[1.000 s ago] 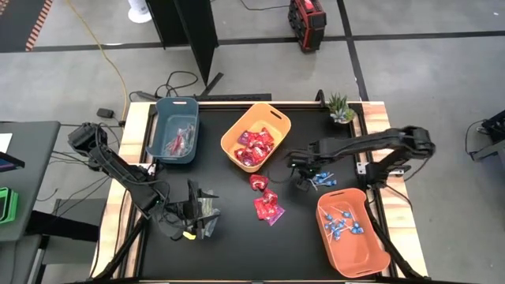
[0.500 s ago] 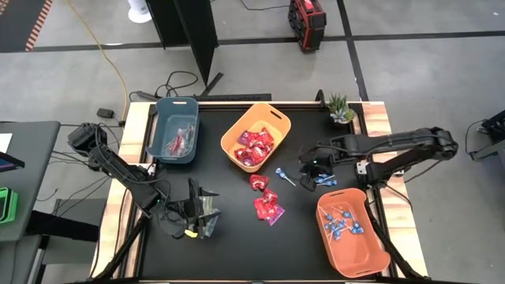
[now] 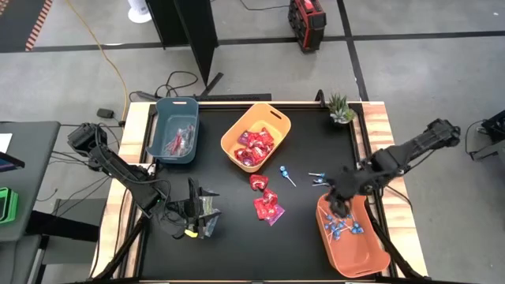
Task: Sort candy
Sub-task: Put the blue lollipop into the orange bin, then put the red candy into the yellow bin
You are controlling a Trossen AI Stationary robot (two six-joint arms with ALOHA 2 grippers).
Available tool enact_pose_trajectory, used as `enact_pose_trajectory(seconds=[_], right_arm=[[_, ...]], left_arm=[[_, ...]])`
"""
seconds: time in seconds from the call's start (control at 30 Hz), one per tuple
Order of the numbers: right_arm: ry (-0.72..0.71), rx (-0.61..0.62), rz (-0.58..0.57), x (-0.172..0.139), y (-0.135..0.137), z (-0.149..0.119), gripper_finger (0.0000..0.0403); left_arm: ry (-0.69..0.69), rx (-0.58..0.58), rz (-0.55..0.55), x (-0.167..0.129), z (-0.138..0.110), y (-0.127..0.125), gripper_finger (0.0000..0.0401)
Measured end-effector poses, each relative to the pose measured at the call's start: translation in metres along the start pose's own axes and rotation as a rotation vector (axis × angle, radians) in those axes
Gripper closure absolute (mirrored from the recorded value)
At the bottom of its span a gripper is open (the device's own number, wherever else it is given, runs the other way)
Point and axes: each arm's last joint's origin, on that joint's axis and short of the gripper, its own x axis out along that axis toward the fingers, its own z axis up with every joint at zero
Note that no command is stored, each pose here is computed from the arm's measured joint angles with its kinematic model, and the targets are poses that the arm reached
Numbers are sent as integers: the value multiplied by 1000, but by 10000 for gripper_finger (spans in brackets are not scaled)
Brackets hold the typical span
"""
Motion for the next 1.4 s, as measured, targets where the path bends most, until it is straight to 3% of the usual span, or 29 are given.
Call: enact_pose_trajectory(seconds=[0.23,0.4,0.6,0.73,0.87,1.07,1.23,1.4], right_arm=[[137,215,-221,13,7,-36,383],[168,235,-314,28,14,-43,307],[152,200,-293,34,16,-35,187],[45,127,-205,32,20,-19,144],[-143,29,-145,28,27,8,140],[-439,-105,-149,37,29,56,150],[-484,-200,-223,78,25,93,162],[-411,-192,-327,131,10,110,175]], left_arm=[[8,-3,15,4,-1,2,120],[29,2,17,5,-4,2,120],[41,-7,21,5,-5,3,120],[41,-9,21,5,-5,3,120],[42,-13,28,7,-5,4,120],[46,-38,50,11,-4,8,120],[46,-45,52,11,-4,9,120],[46,-47,52,11,-4,9,120]])
